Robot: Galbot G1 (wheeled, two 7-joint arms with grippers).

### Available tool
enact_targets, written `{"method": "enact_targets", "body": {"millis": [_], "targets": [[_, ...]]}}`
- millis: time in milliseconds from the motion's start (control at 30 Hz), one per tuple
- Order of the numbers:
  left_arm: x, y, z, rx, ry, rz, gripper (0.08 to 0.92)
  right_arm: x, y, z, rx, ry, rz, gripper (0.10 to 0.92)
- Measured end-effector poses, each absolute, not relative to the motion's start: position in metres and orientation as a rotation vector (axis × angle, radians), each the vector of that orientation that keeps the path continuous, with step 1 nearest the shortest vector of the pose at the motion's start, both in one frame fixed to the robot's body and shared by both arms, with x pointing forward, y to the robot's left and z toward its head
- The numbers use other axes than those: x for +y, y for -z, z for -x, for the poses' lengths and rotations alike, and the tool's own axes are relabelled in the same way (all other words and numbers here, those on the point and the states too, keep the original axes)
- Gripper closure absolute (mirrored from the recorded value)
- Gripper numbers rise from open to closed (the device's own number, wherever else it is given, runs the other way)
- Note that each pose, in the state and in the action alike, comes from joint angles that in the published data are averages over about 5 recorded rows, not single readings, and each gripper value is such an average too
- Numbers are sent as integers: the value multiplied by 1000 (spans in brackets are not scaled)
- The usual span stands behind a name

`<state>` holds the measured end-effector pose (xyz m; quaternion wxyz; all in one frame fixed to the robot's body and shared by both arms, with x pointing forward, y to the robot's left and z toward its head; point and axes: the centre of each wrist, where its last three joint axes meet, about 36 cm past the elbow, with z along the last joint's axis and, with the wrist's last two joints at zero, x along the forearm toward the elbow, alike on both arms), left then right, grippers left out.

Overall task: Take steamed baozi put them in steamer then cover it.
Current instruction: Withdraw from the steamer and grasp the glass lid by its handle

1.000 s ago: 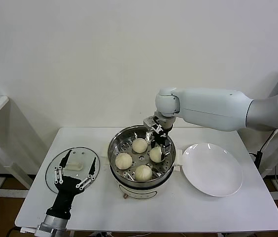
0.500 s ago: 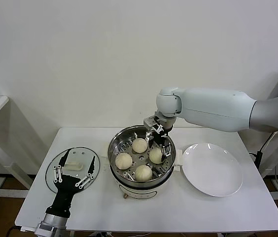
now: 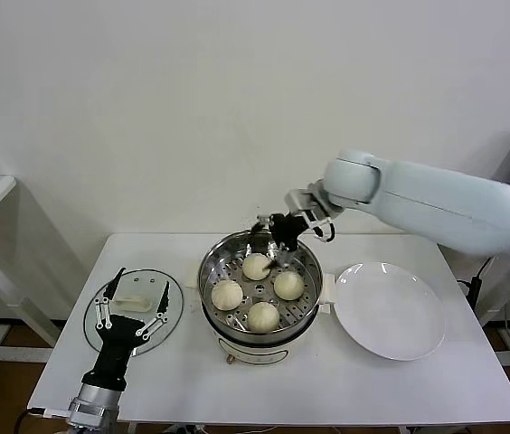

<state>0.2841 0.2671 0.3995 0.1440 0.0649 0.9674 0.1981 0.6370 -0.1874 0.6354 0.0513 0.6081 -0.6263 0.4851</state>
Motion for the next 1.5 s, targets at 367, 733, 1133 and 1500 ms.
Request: {"method": "enact_targets", "body": {"millis": [367,733,1133,1500], "targets": [[270,-396,-298,2721,-842,-92,177,-244,-558,-611,-3058,-1060,-1228,200],[299,-382,-311,2647,-1236,-52,177,-294,-449,-556,-3436,-536,-503,200],[349,-335,-319,2431,-1816,-99,177,-319,-344,-470,-3407,-242,-4,200],[380,-283,-327,2249,-2096,-196,177,-315,-300,-417,-3326,-176,150,200]]}}
